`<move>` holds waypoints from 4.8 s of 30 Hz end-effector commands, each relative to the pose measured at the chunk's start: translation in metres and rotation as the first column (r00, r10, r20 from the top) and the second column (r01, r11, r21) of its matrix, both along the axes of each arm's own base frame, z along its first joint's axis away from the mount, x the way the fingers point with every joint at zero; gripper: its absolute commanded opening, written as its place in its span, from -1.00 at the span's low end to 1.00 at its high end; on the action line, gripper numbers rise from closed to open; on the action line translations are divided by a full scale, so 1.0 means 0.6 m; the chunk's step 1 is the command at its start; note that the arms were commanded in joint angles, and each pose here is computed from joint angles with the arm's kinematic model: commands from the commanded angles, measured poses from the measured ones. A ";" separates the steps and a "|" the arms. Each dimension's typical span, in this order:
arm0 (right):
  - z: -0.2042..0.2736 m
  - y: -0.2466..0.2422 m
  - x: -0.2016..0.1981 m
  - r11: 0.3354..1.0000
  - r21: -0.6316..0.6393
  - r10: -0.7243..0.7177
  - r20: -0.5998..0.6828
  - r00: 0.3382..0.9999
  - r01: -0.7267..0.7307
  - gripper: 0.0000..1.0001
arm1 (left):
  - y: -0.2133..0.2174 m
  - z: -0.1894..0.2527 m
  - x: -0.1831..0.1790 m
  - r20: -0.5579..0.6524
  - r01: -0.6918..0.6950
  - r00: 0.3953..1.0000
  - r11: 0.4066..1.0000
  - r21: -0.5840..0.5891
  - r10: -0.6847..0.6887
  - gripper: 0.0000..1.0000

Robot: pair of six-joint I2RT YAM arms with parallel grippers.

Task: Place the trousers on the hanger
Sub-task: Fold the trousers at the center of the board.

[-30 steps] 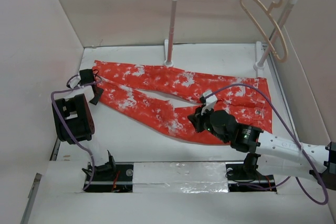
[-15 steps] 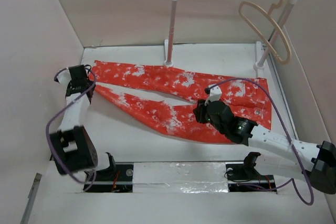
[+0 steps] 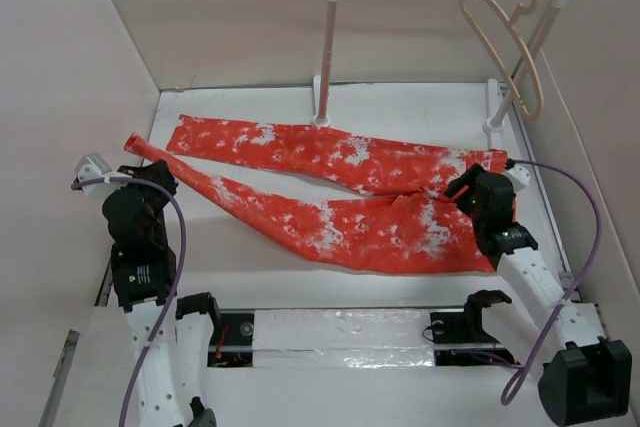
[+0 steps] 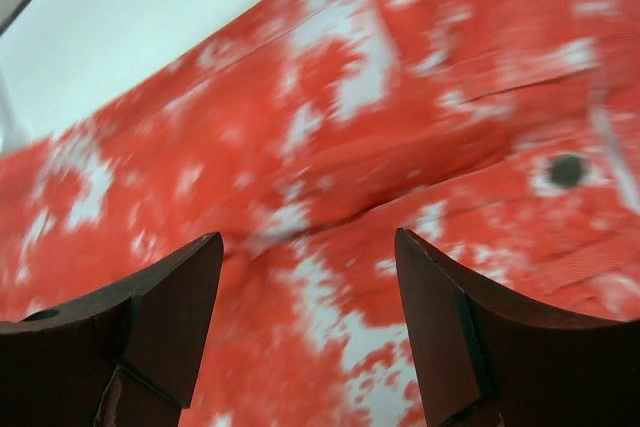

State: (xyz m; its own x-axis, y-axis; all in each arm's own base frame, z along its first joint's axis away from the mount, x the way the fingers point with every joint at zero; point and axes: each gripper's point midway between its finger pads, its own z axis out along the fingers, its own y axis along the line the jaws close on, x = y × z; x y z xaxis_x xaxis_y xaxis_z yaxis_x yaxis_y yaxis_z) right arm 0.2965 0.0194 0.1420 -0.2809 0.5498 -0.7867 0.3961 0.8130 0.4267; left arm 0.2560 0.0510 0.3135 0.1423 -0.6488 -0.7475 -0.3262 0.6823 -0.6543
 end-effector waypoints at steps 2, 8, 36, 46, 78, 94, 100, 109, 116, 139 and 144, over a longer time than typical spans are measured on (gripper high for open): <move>-0.001 -0.091 0.001 0.976 0.075 -0.204 0.009 0.979 0.203 0.49 | -0.030 -0.006 -0.024 0.025 0.097 0.995 0.994 0.054 -0.099 -1.00; -0.050 -0.169 -0.016 0.926 0.147 -0.341 -0.068 0.938 0.348 0.35 | -0.097 -0.036 -0.023 0.022 0.326 0.943 0.938 0.115 -0.331 -1.00; -0.095 -0.194 0.107 0.925 0.361 -0.010 -0.296 0.955 0.121 -1.00 | -0.170 -0.054 -0.047 0.033 0.520 0.849 0.845 0.124 -0.527 -1.00; -0.055 -0.249 0.127 0.953 0.165 -0.194 -0.315 0.929 0.255 0.49 | -0.171 -0.058 -0.044 0.027 0.528 0.845 0.841 0.120 -0.534 -1.00; -0.038 -0.179 0.255 0.975 0.220 0.038 -0.228 0.973 0.013 0.34 | -0.142 -0.075 -0.030 -0.011 0.456 0.889 0.887 0.073 -0.457 -1.00; -0.100 -0.150 -0.002 0.944 0.235 -0.154 -0.310 0.938 0.233 -0.61 | -0.159 -0.075 -0.032 0.016 0.494 0.869 0.867 0.064 -0.495 -1.00; -0.121 -0.156 -0.089 0.856 0.279 -0.342 -0.323 0.882 0.434 -0.02 | -0.150 -0.066 -0.032 0.010 0.463 0.885 0.884 0.064 -0.465 -1.00; -0.135 -0.158 -0.156 0.653 0.285 -0.561 -0.441 0.701 0.702 0.26 | -0.153 -0.044 -0.036 0.026 0.451 0.891 0.890 0.063 -0.453 -1.00; -0.187 -0.133 -0.146 0.619 0.288 -0.521 -0.545 0.657 0.731 0.18 | -0.128 -0.007 -0.040 0.025 0.366 0.929 0.925 0.102 -0.370 -1.00; -0.198 -0.135 -0.135 0.660 0.246 -0.497 -0.565 0.658 0.710 -0.34 | -0.085 0.029 -0.046 0.055 0.226 0.971 0.965 0.130 -0.234 -1.00; -0.173 -0.146 -0.120 0.706 0.207 -0.502 -0.529 0.685 0.677 -1.00 | -0.074 0.027 -0.041 0.041 0.195 0.978 0.971 0.140 -0.202 -1.00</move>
State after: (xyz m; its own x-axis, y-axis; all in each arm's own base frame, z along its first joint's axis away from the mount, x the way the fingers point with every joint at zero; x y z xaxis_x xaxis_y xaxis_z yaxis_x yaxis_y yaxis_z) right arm 0.2088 -0.0653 0.0234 -0.0106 0.9388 -0.3444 0.9569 0.1095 0.2690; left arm 0.2266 0.0002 0.3125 -0.0051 -0.5856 -0.8106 -0.1543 0.8013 -0.5780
